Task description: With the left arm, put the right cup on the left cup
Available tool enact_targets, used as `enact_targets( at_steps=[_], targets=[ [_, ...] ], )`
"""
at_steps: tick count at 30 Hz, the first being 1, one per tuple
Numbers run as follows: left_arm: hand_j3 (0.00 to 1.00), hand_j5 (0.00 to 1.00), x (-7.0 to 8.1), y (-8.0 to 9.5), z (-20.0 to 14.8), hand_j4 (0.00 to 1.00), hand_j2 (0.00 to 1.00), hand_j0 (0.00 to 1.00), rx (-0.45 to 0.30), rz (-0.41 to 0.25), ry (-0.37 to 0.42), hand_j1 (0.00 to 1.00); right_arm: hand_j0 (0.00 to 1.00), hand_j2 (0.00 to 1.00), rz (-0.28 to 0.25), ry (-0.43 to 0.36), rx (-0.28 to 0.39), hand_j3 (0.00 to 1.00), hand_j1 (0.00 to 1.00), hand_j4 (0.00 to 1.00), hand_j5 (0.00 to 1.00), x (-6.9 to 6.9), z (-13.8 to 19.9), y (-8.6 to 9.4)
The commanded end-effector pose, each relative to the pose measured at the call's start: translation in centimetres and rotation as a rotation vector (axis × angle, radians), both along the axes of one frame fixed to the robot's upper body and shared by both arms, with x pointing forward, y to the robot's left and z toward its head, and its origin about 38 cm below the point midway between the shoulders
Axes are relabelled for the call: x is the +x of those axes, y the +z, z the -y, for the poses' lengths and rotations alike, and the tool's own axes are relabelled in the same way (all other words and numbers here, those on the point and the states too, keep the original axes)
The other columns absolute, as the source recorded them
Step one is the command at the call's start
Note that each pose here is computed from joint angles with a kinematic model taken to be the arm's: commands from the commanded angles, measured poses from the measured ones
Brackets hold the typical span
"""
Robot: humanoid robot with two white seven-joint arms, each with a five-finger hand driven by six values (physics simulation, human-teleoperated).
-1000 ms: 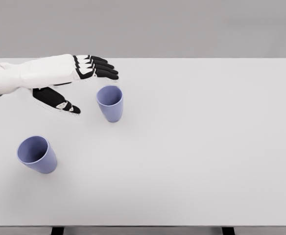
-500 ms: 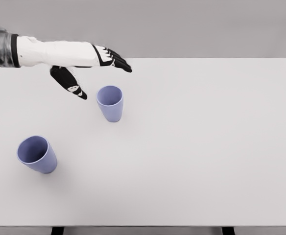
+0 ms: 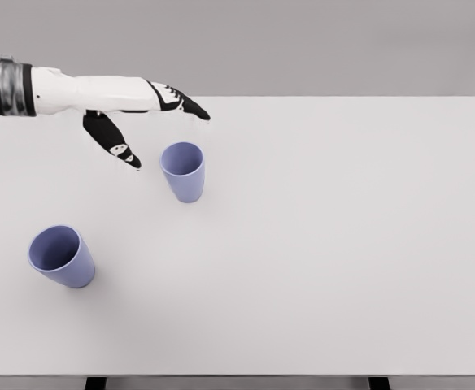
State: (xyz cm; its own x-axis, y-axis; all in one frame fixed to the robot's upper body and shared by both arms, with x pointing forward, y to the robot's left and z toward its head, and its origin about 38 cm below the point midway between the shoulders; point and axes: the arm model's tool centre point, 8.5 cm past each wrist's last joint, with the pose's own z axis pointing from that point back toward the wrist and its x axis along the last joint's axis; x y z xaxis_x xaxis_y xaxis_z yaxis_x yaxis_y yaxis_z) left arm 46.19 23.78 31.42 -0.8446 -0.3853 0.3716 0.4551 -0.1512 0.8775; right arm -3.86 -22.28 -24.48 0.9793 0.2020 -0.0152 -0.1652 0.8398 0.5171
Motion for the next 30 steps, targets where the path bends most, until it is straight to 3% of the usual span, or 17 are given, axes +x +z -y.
enact_targets(
  at_steps=[1,7,12,14,19,24,30],
  targets=[
    [1.0,1.0,0.5,0.3,0.1,1.0,1.0,1.0,-0.016,0.003,0.013,1.0,1.0,1.0,0.0,0.002,0.001,1.0,1.0,1.0,1.0,0.0,0.0,0.0],
    [1.0,1.0,0.3,-1.2,1.0,1.0,1.0,1.0,0.004,-0.022,-0.011,1.0,1.0,1.0,0.0,0.002,0.001,1.0,1.0,1.0,1.0,0.0,0.0,0.0],
    [1.0,1.0,-0.7,-4.6,1.6,1.0,1.0,1.0,0.085,-0.084,-0.047,1.0,1.0,1.0,0.0,0.002,0.001,1.0,1.0,1.0,1.0,0.0,0.0,0.0],
    [1.0,1.0,-0.5,-4.8,1.3,1.0,1.0,1.0,0.112,-0.063,-0.038,1.0,1.0,1.0,0.0,0.002,0.001,1.0,1.0,1.0,1.0,0.0,0.0,0.0],
    [1.0,1.0,0.4,-4.0,2.0,1.0,1.0,1.0,0.096,-0.037,-0.033,1.0,1.0,1.0,0.0,0.002,0.001,1.0,1.0,1.0,1.0,0.0,0.0,0.0],
    [1.0,1.0,2.2,-4.8,2.3,1.0,1.0,1.0,0.102,-0.045,0.007,1.0,1.0,1.0,0.0,0.0,0.001,1.0,1.0,1.0,1.0,0.0,0.0,0.0],
    [1.0,1.0,2.9,-5.2,2.0,1.0,1.0,1.0,0.09,-0.039,0.043,1.0,1.0,1.0,0.0,0.002,0.001,1.0,1.0,1.0,1.0,0.0,0.0,0.0]
  ],
)
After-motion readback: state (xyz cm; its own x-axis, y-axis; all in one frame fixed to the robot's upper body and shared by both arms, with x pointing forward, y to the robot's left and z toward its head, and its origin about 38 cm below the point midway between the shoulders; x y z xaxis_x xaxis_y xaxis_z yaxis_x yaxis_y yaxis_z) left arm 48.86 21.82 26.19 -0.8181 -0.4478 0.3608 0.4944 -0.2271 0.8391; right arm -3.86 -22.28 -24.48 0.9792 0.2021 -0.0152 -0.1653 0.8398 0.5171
